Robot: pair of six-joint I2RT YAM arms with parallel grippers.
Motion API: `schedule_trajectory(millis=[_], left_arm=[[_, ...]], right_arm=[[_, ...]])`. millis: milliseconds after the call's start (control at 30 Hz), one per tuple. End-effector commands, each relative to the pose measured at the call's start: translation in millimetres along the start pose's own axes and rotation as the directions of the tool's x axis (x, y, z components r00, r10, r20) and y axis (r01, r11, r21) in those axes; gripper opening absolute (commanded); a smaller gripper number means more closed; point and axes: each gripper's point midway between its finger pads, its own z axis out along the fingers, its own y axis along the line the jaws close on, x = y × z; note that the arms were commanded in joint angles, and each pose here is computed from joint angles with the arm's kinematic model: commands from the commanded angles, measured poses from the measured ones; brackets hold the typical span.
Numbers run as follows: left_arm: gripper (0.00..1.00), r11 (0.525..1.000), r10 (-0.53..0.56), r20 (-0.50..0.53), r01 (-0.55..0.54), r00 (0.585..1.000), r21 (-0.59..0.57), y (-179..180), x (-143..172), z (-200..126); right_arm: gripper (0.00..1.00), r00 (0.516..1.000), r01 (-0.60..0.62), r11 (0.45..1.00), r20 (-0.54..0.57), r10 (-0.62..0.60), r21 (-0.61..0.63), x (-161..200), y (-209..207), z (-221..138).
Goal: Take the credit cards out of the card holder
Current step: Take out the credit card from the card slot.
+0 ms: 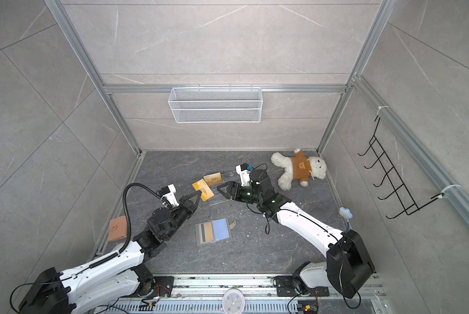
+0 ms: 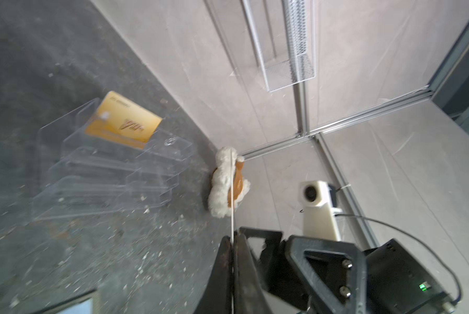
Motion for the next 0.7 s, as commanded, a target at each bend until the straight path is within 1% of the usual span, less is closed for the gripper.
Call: schedule_trajectory(millis=[0,67,133,267,367,400,467,533,600,667], left_arm=[[0.0,0.978,-0.028,0.143,-0.002,0.989,0.208,-70,-31,4],[0.0,0.973,-0.042,0.134,0.01,0.99,0.232,-78,-27,12],[0.0,0.971,-0.045,0.115,0.017,0.992,0.237,-82,-20,20],[0.0,0.974,-0.052,0.105,0.027,0.993,0.225,-78,-12,27],[0.0,0.976,-0.052,0.108,0.027,0.993,0.215,-75,-9,31],[0.0,0.977,-0.051,0.111,0.026,0.993,0.212,-74,-9,31],[0.0,0.978,-0.05,0.127,0.023,0.991,0.206,-72,-12,31],[0.0,0.98,-0.043,0.146,0.013,0.988,0.199,-73,-17,28],[0.0,0.981,-0.03,0.155,-0.001,0.987,0.192,-75,-20,26],[0.0,0.983,-0.025,0.153,-0.003,0.988,0.182,-74,-19,26]], right_arm=[[0.72,0.992,-0.097,0.981,0.059,0.109,-0.17,-14,28,-1],[0.71,0.992,-0.093,0.979,0.072,0.107,-0.179,-18,28,1],[0.7,0.987,-0.108,0.97,0.094,0.13,-0.217,-24,34,1],[0.68,0.985,-0.104,0.965,0.106,0.133,-0.241,-27,38,-1],[0.64,0.984,-0.113,0.957,0.105,0.145,-0.266,-26,40,-1],[0.64,0.983,-0.119,0.959,0.105,0.151,-0.258,-25,37,-2],[0.63,0.978,-0.163,0.967,0.1,0.185,-0.198,-20,21,-2],[0.64,0.965,-0.21,0.967,0.131,0.228,-0.143,-19,1,-10],[0.63,0.948,-0.232,0.963,0.192,0.255,-0.135,-25,-11,-21],[0.63,0.937,-0.223,0.962,0.236,0.256,-0.157,-30,-10,-32]])
